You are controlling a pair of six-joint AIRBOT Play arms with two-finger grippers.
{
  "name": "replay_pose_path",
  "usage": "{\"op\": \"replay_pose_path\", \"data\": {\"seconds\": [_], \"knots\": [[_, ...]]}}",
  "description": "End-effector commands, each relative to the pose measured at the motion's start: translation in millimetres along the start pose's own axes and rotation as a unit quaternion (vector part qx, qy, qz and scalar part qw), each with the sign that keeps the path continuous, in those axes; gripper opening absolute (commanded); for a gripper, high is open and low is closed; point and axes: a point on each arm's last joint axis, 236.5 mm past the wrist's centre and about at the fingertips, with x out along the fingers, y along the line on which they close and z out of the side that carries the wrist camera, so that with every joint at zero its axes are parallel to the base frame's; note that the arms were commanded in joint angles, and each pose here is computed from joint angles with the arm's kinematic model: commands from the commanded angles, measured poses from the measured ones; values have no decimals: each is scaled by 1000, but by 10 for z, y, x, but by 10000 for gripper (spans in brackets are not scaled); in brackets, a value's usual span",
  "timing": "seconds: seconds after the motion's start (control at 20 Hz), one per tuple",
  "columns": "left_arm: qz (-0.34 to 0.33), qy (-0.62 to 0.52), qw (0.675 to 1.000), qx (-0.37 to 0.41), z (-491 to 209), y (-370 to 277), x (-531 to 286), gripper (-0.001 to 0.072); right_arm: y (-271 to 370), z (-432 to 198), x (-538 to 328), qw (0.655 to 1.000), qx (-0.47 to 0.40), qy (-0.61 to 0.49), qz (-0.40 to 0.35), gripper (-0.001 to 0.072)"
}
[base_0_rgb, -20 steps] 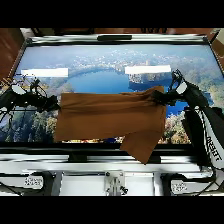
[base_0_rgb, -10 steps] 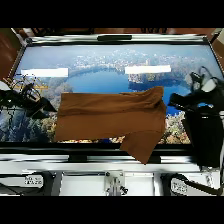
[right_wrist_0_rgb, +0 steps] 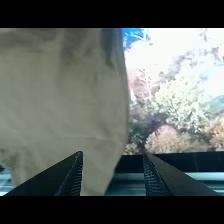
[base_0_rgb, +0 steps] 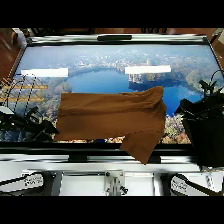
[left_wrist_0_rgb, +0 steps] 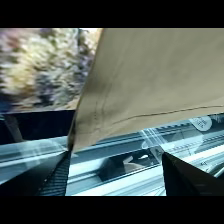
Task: Fold the shirts.
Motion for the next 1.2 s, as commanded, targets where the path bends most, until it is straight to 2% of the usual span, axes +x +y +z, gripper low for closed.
{"op": "replay_pose_path", "data": {"seconds": [0.0, 0.25, 0.3, 0.4, 0.5, 0.6, 0.7, 0.9, 1.15], "knots": [[-7, -19, 1000, -3, 16, 64, 131, 663, 63, 13, -11, 1000, 1, -4, 16, 498], [-4, -51, 999, -7, 169, 80, 150, 656, 65, 0, -11, 1000, 1, -1, 17, 498], [-5, -53, 999, -5, 181, 62, 159, 597, 65, 2, -11, 1000, 1, -1, 17, 498], [-18, -53, 998, -5, 186, -25, 202, 420, 61, -8, 5, 1000, 2, 0, 17, 498], [-36, -56, 998, -10, 191, -128, 266, 352, 78, -180, 140, 999, 8, 31, 31, 498], [-45, -50, 998, -13, 155, -167, 287, 61, 59, -457, 350, 996, 7, 76, 44, 498], [-49, -38, 998, 1, 95, -195, 283, 36, 180, -696, 508, 991, -19, 99, 86, 498], [-49, -39, 998, 8, 93, -200, 279, 36, 14, -876, 731, 995, 8, 77, 57, 498], [-57, -46, 997, 9, 120, -241, 268, 36, 11, -987, 937, 994, 37, 76, 68, 498]]}}
